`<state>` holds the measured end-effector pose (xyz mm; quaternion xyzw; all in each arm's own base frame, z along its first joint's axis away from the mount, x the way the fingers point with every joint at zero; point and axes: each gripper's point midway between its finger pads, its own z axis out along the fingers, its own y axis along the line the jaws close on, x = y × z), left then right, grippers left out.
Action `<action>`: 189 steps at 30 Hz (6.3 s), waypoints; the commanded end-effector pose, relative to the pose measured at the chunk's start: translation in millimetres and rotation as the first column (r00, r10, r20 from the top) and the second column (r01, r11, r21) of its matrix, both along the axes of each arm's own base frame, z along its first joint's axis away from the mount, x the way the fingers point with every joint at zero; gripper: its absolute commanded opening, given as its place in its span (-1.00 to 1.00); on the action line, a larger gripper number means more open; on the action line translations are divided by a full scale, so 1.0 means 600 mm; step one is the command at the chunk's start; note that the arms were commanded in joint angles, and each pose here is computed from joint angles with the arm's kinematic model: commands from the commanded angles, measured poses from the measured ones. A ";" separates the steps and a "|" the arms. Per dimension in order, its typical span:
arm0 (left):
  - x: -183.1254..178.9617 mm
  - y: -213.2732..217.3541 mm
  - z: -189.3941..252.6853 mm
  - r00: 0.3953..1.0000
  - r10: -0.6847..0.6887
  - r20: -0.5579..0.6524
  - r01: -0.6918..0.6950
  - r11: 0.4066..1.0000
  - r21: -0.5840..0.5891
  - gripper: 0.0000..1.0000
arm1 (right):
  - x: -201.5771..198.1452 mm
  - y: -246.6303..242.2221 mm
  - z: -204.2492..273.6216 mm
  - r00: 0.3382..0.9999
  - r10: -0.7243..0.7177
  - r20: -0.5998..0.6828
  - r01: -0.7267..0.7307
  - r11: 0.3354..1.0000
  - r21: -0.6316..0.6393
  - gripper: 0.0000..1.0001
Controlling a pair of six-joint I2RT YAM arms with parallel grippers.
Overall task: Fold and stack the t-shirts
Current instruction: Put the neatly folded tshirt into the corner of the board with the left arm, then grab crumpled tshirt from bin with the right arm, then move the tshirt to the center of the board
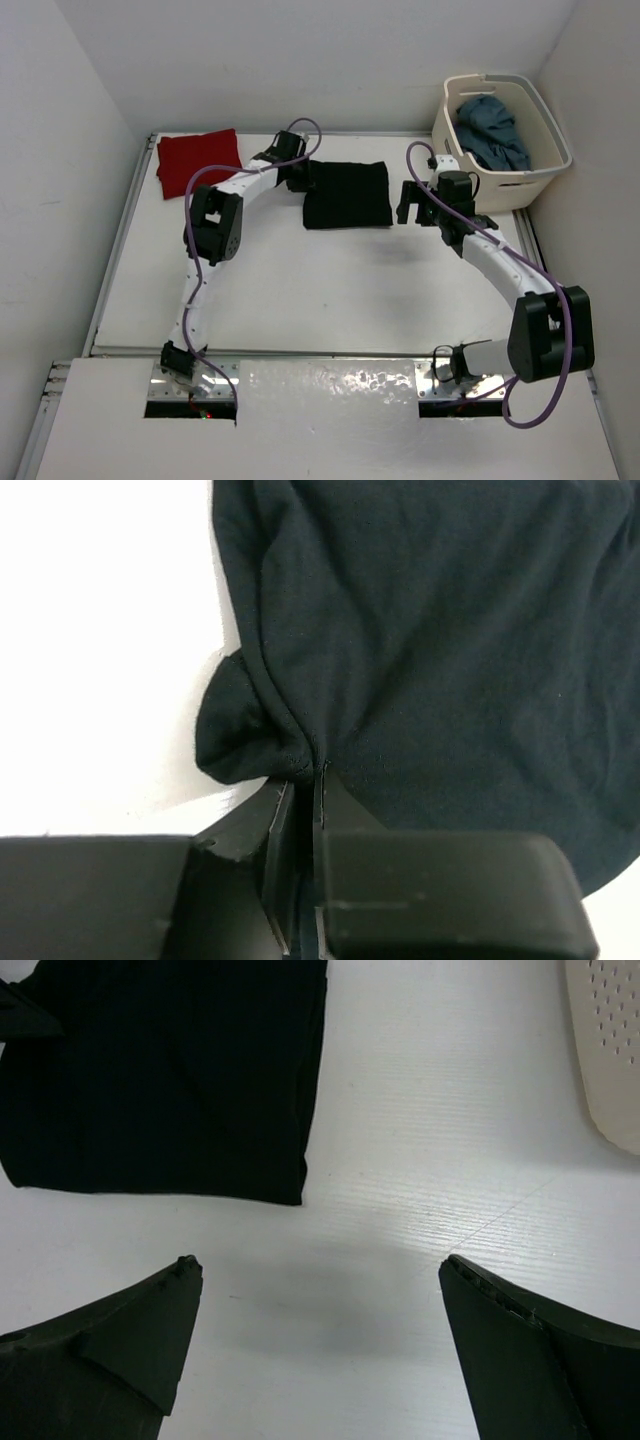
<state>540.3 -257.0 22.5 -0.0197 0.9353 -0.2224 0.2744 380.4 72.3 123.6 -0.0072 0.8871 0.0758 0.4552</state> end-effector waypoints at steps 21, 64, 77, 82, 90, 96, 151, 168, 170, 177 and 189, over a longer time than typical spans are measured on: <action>0.087 0.173 0.255 0.871 -0.301 0.388 0.259 0.953 0.157 -1.00 | 0.007 -0.028 0.022 0.997 -0.043 0.063 0.048 0.996 -0.080 0.98; 0.141 0.523 0.516 0.729 -0.038 0.684 -0.238 0.922 0.305 -1.00 | 0.020 -0.012 -0.008 1.000 -0.011 0.007 0.011 0.998 -0.057 0.98; 0.136 0.588 0.471 0.754 0.009 0.657 -0.182 0.964 0.195 -1.00 | 0.022 -0.009 -0.013 1.000 -0.010 -0.003 0.010 0.999 -0.049 0.98; 0.148 0.621 0.391 0.803 0.038 0.595 -0.193 0.961 0.199 -1.00 | 0.023 -0.009 -0.016 1.000 -0.009 -0.012 0.009 0.999 -0.052 0.98; 0.161 0.681 0.281 0.852 0.114 0.512 -0.260 0.940 0.222 -1.00 | 0.023 -0.006 -0.025 0.999 -0.006 -0.035 0.004 0.999 -0.047 0.98; 0.160 0.703 0.233 0.872 0.167 0.460 -0.307 0.919 0.249 -0.88 | 0.021 -0.005 -0.027 0.999 -0.005 -0.048 0.003 0.999 -0.043 0.98; 0.001 0.361 0.363 0.859 0.190 0.475 -0.295 0.943 0.156 0.99 | 0.586 -0.467 -0.029 0.655 -0.660 0.367 0.559 0.750 0.353 0.75; -0.016 0.316 0.423 0.818 0.163 0.551 -0.227 0.973 0.049 0.99 | 0.513 -0.350 0.387 0.591 -0.426 0.685 0.359 0.899 0.250 -1.00; -0.025 0.308 0.443 0.800 0.151 0.581 -0.206 0.978 0.029 0.99 | 0.488 -0.324 0.450 0.571 -0.381 0.727 0.347 0.915 0.207 -1.00; -0.067 0.300 0.456 0.783 0.172 0.598 -0.191 0.981 -0.031 0.99 | 0.391 -0.136 0.646 0.545 -0.077 0.835 0.054 0.997 0.057 -1.00; -0.162 0.301 0.431 0.777 0.267 0.571 -0.231 0.963 -0.137 0.99 | 0.108 0.210 0.841 0.257 0.277 0.926 -0.629 0.775 -0.057 -1.00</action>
